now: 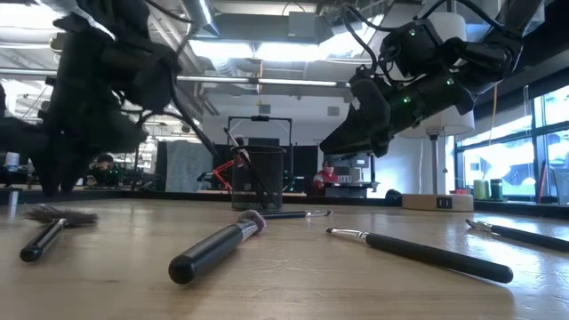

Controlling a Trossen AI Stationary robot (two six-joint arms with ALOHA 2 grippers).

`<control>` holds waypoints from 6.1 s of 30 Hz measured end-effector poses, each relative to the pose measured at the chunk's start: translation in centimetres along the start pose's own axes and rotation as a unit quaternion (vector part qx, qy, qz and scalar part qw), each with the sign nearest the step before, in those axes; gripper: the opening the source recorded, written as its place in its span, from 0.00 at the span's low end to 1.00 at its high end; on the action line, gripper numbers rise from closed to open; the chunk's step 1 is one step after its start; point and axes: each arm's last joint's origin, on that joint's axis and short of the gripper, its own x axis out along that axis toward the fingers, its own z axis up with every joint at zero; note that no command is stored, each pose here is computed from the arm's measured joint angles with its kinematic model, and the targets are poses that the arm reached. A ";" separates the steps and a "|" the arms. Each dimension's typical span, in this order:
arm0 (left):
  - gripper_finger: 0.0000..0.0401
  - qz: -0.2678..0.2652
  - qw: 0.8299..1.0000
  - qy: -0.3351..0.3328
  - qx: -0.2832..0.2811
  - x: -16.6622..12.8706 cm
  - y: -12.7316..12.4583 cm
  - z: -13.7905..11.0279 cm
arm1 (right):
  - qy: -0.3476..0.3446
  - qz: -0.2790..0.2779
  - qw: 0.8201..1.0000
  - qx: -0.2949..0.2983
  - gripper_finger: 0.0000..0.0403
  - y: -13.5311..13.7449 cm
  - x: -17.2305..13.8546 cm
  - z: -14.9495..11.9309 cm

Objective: Put items in baskets/containers
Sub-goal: Put the black eyeshadow brush into the black pen holder

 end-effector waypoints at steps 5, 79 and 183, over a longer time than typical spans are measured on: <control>0.25 -0.064 0.995 0.017 -0.068 -0.2 0.0 1.6 | -0.002 0.000 1.000 0.000 0.27 0.0 0.0 0.0; 0.02 -0.002 0.997 0.053 -0.064 0.1 -2.5 0.6 | 0.001 0.026 1.000 0.000 0.27 0.2 0.0 0.0; 0.28 0.169 0.887 -0.328 -0.277 -5.7 -0.7 1.6 | 0.283 0.145 0.905 -0.284 0.06 0.7 6.8 -0.6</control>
